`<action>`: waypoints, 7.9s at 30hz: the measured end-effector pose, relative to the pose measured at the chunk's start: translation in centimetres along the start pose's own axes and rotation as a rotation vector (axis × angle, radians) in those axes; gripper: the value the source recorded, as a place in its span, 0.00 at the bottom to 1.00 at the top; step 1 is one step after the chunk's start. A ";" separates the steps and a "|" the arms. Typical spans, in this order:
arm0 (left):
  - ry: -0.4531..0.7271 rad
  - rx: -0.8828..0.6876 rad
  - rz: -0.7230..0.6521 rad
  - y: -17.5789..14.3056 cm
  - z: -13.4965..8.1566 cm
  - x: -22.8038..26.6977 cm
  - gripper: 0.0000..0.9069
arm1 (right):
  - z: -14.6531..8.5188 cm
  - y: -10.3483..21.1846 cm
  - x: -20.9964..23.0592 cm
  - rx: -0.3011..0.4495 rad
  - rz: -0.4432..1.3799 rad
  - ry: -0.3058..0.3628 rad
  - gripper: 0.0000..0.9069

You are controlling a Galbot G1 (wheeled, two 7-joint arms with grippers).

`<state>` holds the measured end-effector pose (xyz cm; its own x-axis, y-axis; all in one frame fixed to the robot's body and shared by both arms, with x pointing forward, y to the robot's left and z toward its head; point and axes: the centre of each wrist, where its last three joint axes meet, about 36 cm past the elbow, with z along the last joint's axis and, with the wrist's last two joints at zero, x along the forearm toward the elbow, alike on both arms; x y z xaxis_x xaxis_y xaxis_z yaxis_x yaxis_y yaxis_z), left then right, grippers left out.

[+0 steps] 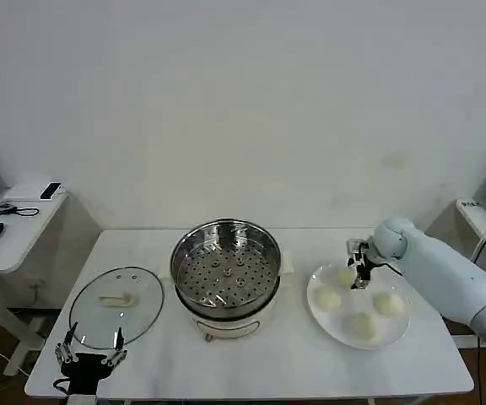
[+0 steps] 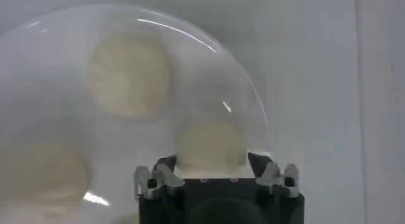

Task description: Take steamed baozi put them in steamer then cover it.

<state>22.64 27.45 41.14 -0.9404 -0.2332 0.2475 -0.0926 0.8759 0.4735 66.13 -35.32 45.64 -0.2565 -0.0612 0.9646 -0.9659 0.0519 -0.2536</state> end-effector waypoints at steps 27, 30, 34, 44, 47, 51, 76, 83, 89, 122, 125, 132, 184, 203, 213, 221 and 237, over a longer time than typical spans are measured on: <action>-0.019 0.026 -0.011 1.0 0.0 -0.7 1.00 | -5.1 -6.2 14.0 0.093 0.194 -0.184 0.66; -0.025 0.034 -0.010 1.0 -0.1 -0.7 1.00 | -7.5 -7.2 15.7 0.135 0.215 -0.221 0.66; -0.033 0.038 -0.016 1.1 -0.1 -0.8 1.00 | -11.6 -8.3 17.6 0.217 0.230 -0.271 0.64; -0.031 0.046 -0.042 1.6 0.0 -0.8 1.00 | -21.7 -8.7 17.8 0.503 0.192 -0.324 0.64; -0.031 0.046 -0.045 1.7 0.0 -0.8 1.00 | -24.2 -8.4 17.3 0.601 0.186 -0.325 0.66; -0.031 0.046 -0.056 1.9 0.1 -1.0 1.00 | -27.0 -8.0 16.2 0.726 0.180 -0.320 0.66; -0.023 0.053 -0.076 2.1 0.6 -1.4 1.00 | -33.8 -6.0 8.8 1.197 0.118 -0.290 0.67; -0.024 0.052 -0.077 2.2 0.5 -1.4 1.00 | -33.6 -6.1 8.7 1.230 0.121 -0.291 1.00; -0.029 0.054 -0.074 2.1 0.4 -1.4 1.00 | -33.3 -6.4 10.2 1.225 0.140 -0.297 1.00; -0.084 0.030 -0.008 2.8 -0.7 -3.5 1.00 | -5.8 3.1 16.4 0.403 0.138 -0.142 1.00; -0.085 0.031 -0.008 2.8 -0.7 -3.6 1.00 | -4.4 4.6 14.5 0.357 0.107 -0.136 1.00; -0.076 0.035 -0.004 2.5 -0.4 -3.7 1.00 | -2.8 7.0 10.0 0.282 0.051 -0.134 1.00; -0.073 0.041 -0.008 2.2 -0.4 -3.6 1.00 | -4.5 4.0 6.3 0.159 0.013 -0.119 0.68; -0.106 0.035 0.002 2.4 -1.5 -3.8 1.00 | -15.0 -1.7 21.9 0.211 0.229 -0.264 0.69; -0.106 0.034 -0.019 3.0 -1.5 -4.0 1.00 | -26.8 -0.7 20.7 0.225 0.170 -0.353 0.69; -0.109 0.040 -0.036 3.2 -1.5 -4.0 1.00 | -33.9 1.6 17.0 0.201 0.074 -0.353 0.69; -0.115 0.047 -0.046 3.3 -1.5 -4.1 1.00 | -41.0 3.6 11.5 0.184 0.004 -0.315 0.69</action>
<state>26.68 30.64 42.97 -0.9660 -0.2257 0.1262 -0.1490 0.8847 0.4417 61.12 5.03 58.76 -0.2311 -0.3669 0.9011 -0.9475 -0.1256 -0.2942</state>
